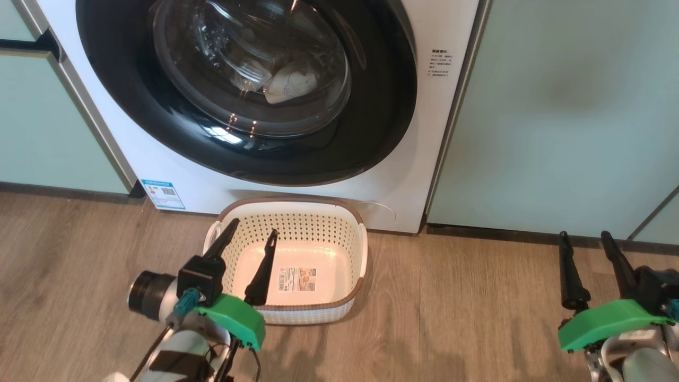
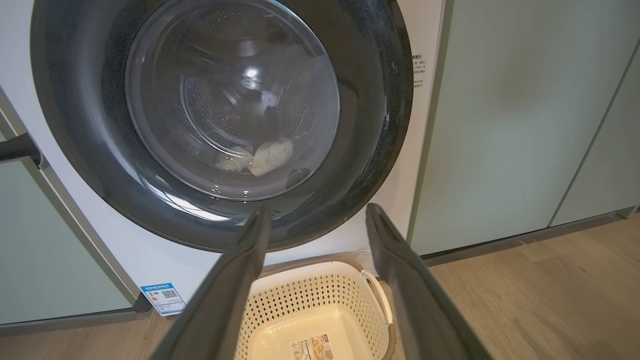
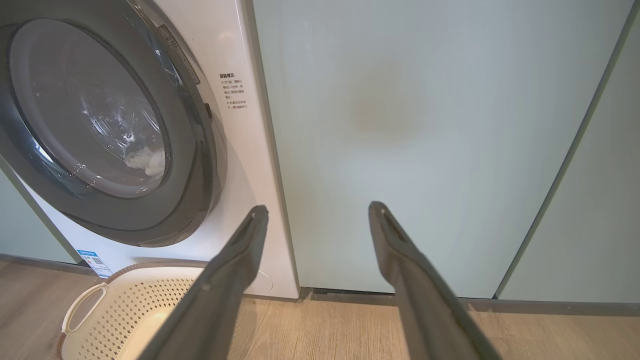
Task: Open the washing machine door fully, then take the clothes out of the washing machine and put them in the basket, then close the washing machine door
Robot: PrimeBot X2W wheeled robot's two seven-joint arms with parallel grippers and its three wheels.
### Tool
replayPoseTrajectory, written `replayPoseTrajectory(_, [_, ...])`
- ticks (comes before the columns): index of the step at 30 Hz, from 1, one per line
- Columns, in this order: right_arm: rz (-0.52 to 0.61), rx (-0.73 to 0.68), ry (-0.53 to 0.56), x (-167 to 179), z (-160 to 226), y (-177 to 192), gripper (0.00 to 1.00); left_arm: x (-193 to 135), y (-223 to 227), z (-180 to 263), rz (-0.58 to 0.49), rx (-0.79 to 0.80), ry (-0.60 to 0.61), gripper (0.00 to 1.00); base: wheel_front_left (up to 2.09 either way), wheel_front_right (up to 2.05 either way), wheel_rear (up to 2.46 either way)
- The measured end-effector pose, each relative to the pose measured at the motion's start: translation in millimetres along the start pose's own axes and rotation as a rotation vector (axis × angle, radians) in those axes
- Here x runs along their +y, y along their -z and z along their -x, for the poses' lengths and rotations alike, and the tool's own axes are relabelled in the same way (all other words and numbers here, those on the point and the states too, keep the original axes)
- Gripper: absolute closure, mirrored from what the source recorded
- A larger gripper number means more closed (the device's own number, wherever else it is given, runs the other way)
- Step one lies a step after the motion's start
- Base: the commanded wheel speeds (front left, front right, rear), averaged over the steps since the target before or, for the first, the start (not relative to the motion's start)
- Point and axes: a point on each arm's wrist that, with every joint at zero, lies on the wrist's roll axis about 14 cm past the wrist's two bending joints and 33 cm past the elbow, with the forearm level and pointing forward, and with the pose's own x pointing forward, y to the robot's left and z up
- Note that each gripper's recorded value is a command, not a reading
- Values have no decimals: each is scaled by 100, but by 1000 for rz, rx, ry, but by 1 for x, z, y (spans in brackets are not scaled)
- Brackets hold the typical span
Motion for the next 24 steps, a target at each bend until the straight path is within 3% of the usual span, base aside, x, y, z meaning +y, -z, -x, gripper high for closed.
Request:
replayPoseTrajectory(22, [-1,13,3,-1,0,4,0,-1,6,-1,7,17,1,0,0,0,0])
replayPoseTrajectory(23, [-1,13,4,-1,0,4,4,-1,6,-1,4,17,3,0,0,0,0])
replayPoseTrajectory(24, [-1,14,4,-1,1,5,62,-1,6,-1,5,17,5,0,0,0,0])
